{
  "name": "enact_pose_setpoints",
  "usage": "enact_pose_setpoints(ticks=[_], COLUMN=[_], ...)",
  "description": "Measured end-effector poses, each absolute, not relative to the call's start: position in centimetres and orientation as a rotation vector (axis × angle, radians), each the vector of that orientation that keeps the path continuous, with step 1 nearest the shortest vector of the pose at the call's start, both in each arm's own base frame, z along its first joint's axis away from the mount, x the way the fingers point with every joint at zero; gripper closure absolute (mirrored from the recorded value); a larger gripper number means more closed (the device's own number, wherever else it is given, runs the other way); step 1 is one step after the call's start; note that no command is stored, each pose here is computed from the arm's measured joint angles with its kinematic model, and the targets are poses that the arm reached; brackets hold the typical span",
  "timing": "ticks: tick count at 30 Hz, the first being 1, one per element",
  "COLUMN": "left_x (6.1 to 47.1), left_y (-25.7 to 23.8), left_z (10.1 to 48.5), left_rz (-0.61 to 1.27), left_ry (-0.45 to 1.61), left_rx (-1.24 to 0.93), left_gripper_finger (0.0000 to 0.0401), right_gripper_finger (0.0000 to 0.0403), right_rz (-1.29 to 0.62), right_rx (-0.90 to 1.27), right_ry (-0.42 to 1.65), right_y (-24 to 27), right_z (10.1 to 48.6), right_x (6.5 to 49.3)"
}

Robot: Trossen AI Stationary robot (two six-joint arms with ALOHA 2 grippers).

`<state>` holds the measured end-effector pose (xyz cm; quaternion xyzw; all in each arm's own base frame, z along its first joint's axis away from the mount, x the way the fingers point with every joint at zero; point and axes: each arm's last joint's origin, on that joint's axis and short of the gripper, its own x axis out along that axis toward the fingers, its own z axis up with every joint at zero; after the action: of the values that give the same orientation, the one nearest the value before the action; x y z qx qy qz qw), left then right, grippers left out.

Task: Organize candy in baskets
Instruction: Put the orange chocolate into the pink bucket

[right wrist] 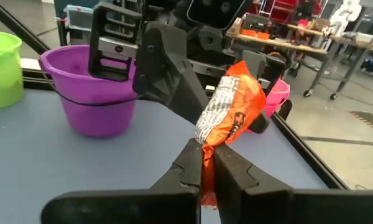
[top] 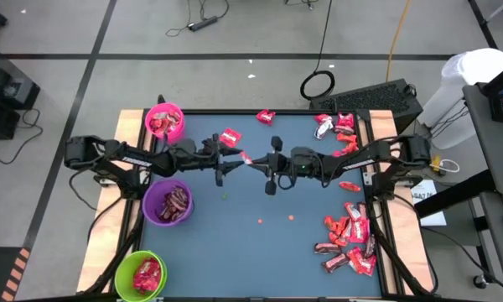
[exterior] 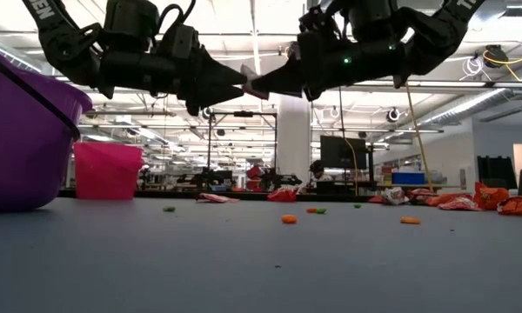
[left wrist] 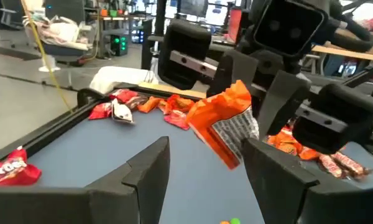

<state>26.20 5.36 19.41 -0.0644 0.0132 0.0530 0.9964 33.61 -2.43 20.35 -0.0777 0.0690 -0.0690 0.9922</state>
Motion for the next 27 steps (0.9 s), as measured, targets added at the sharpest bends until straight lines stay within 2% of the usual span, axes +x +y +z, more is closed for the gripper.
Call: enact_pose_setpoints(ticks=[7,11,17,22,27], left_x=[26.23,26.23,26.25,26.26,26.26], left_y=[4.76,4.68,4.63,4.71,4.74], left_z=[19.71,19.75,19.8,19.75,19.69], left_rz=[-0.098,-0.116,-0.118,-0.091,-0.077], left_ry=[0.01,0.006,0.002,0.006,0.011], left_rx=[-0.125,-0.112,-0.065,-0.063,-0.065], left_gripper_finger=[0.0196,0.0203,0.0273,0.0343,0.0371], right_gripper_finger=[0.0392,0.0391,0.0368,0.032,0.0267], right_rz=[-0.115,-0.124,-0.13,-0.144,-0.147], right_rx=[-0.189,-0.195,-0.179,-0.165,-0.148], right_ry=[0.114,0.098,0.077,0.075,0.091], right_y=[-2.29,-2.36,-2.38,-2.45,-2.47], right_z=[19.66,19.79,20.0,20.03,20.17], right_x=[34.11,34.12,34.13,34.12,33.96])
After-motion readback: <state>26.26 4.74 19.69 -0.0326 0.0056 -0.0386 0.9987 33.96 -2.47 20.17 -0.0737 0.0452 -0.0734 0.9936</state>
